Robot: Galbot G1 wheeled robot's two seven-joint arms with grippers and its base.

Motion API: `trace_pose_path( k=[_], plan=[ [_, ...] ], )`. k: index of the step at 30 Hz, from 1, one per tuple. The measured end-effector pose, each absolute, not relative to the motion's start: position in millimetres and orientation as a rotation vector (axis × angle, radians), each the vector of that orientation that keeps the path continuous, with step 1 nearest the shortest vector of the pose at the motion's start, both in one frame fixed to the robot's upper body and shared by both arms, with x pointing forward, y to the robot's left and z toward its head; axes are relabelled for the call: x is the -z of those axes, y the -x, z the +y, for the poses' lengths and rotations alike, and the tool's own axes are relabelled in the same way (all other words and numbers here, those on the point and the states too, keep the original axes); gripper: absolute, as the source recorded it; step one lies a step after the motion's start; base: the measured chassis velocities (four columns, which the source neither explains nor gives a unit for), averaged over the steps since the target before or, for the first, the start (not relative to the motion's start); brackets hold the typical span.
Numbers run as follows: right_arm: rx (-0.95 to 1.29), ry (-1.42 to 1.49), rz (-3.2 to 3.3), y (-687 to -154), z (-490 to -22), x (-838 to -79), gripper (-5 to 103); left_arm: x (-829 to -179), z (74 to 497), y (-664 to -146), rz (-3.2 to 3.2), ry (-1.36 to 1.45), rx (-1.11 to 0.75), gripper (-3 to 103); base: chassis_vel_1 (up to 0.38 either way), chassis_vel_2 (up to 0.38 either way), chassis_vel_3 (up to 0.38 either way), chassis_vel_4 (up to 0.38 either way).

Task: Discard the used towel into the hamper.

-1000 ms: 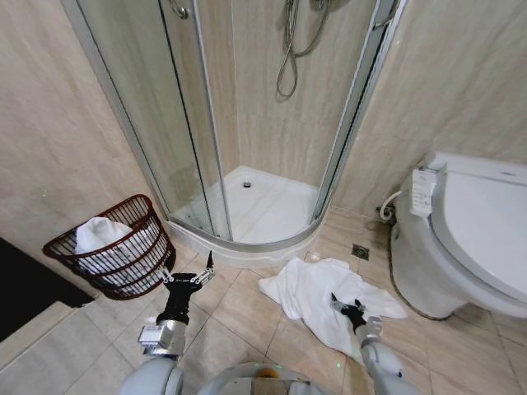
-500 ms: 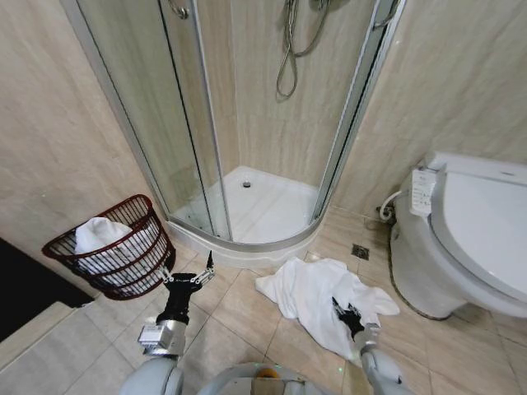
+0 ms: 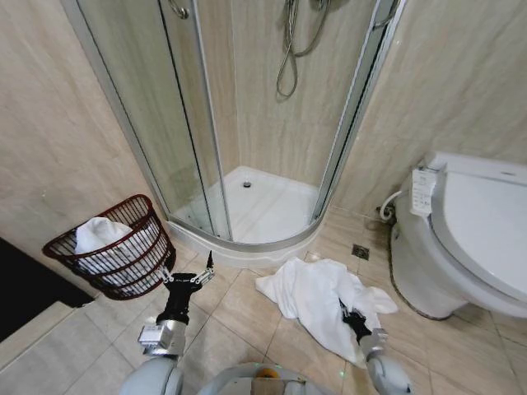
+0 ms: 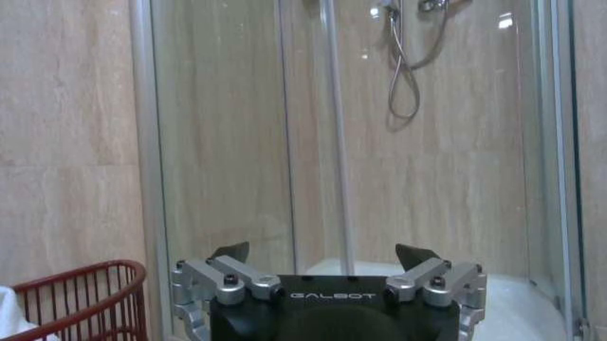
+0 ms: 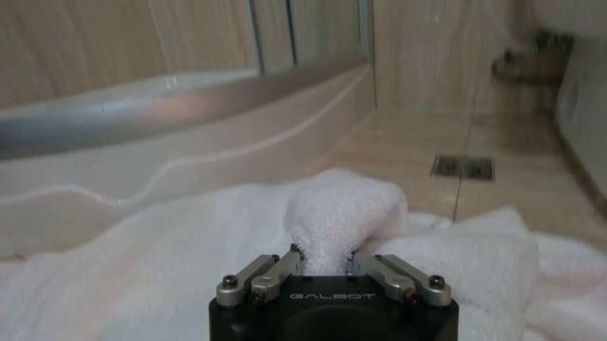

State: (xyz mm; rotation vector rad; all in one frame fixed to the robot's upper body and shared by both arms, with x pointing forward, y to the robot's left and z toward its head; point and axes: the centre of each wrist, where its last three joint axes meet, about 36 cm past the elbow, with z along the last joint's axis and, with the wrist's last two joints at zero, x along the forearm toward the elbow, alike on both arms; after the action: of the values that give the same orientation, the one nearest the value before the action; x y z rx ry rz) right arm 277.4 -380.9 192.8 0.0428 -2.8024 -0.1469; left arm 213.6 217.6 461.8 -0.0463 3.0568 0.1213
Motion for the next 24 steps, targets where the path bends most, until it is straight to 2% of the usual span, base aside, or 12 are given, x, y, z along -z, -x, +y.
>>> trace_pose_path(
  k=[11,15,24],
  plan=[
    [0.138,-0.084,-3.033,-280,-362,-276,14,-462,218,-214,3.057,0.046,-0.121,100,0.0,0.0,0.0,0.0],
    [0.091,-0.105,-3.21,-281,-355,-349,14,-462,218,-214,3.057,0.046,-0.121,100,0.0,0.0,0.0,0.0],
    [0.001,-0.127,-3.429,-279,-350,-445,14,-462,218,-214,3.057,0.046,-0.121,100,0.0,0.0,0.0,0.0]
  ],
)
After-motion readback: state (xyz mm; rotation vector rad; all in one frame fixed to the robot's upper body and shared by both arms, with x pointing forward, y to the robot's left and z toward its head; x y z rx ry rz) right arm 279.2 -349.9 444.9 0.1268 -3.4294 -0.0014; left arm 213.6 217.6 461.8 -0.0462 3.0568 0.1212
